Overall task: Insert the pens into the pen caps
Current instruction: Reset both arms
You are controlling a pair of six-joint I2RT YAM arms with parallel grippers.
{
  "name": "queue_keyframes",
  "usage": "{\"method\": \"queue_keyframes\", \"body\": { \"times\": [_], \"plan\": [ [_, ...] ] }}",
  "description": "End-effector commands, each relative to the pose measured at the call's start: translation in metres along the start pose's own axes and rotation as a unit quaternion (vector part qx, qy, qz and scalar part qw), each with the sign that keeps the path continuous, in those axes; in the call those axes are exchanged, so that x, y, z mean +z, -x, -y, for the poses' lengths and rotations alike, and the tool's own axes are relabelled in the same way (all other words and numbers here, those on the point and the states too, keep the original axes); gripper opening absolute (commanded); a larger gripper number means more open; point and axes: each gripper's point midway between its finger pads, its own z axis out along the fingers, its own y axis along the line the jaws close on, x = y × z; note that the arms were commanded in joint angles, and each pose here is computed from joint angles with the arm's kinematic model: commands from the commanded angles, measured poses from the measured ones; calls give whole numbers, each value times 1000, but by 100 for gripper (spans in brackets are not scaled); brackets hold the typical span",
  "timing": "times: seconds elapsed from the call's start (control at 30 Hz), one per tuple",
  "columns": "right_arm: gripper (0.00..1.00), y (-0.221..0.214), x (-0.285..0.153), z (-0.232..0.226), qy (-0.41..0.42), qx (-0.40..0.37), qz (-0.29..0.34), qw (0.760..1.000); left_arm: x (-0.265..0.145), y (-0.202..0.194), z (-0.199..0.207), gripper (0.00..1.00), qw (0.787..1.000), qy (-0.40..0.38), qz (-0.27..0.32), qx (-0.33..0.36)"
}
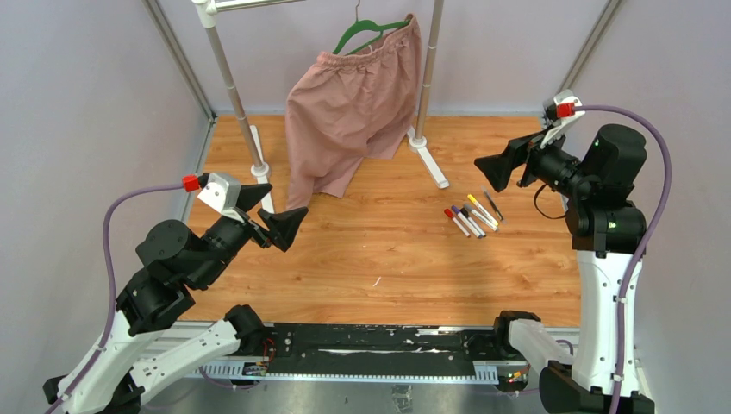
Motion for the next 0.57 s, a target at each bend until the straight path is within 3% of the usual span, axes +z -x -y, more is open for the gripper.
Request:
{"method": "queue_keyframes", "body": {
  "times": [0.0,0.53],
  "plan": [
    [97,5,-4,-1,-1,1,12,1000,1,1,0,100,1000,-1,4,4],
    [97,0,-1,2,-2,1,9,1000,5,-9,-7,100,1000,16,-7,16]
  ]
}}
